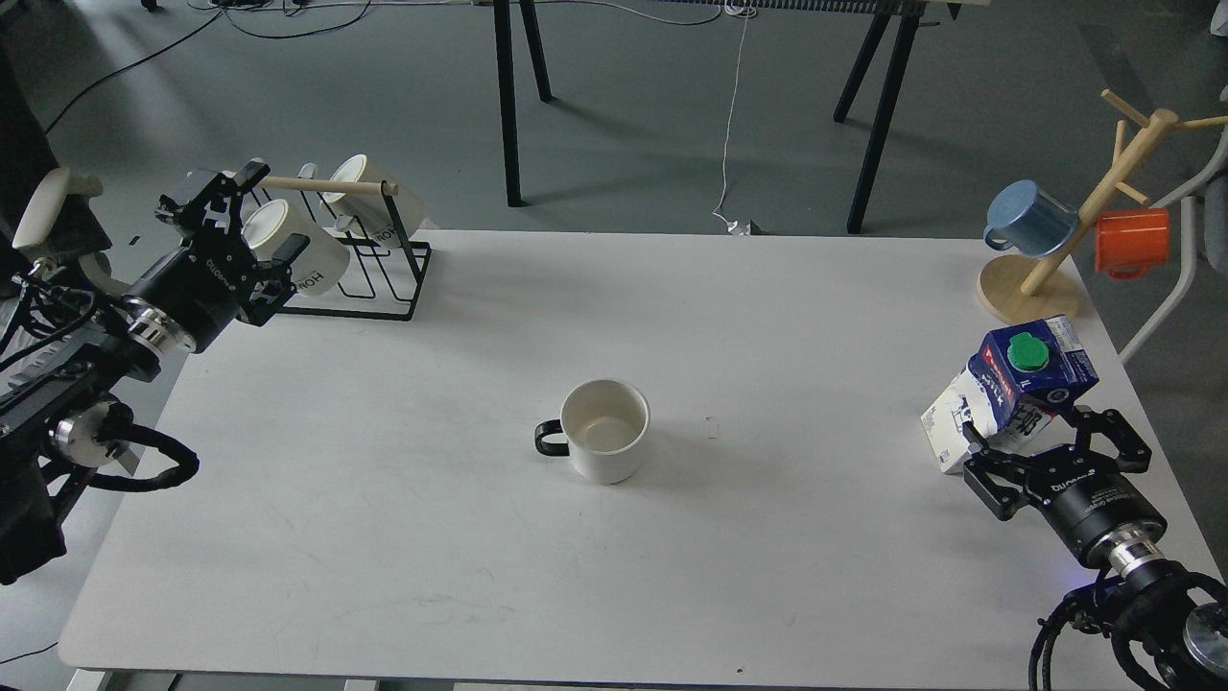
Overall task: Place cup and milk with both arms
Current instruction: 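Move the right gripper to the milk carton and grasp it, then lift the milk carton with the right gripper toward the white mug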
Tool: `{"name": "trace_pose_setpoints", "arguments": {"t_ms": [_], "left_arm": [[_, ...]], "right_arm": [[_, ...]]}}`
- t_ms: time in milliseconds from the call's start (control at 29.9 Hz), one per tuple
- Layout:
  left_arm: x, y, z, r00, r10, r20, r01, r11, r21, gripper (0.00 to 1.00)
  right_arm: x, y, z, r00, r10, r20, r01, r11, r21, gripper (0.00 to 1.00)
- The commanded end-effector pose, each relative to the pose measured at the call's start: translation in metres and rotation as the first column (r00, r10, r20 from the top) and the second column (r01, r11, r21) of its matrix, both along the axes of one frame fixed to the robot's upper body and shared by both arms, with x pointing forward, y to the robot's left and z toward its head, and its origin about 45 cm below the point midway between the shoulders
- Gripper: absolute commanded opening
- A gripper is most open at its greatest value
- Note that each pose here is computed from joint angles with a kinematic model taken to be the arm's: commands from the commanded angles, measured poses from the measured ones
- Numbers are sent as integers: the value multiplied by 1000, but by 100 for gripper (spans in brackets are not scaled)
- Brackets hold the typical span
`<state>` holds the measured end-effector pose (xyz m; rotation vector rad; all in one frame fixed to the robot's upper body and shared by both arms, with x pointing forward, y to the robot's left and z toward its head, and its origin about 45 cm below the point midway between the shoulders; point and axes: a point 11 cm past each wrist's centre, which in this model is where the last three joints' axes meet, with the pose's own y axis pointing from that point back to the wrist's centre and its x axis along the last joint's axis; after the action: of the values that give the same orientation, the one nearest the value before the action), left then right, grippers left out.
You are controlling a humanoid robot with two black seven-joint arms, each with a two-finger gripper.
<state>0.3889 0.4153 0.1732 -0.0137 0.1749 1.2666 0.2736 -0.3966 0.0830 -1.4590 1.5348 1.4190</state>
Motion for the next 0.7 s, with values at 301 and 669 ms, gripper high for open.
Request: {"name": "trace_pose_setpoints", "arguments": {"t_ms": [301, 669], "left_arm": [[-4, 6, -6, 1000, 16, -17, -16, 1000, 11, 95], [-9, 12, -14, 999, 34, -39, -33, 999, 21, 96]], "right_arm": [[4, 18, -10, 1000, -1, -3, 1, 999, 36, 53], [8, 24, -7, 1000, 3, 11, -4, 999, 54, 37]]}}
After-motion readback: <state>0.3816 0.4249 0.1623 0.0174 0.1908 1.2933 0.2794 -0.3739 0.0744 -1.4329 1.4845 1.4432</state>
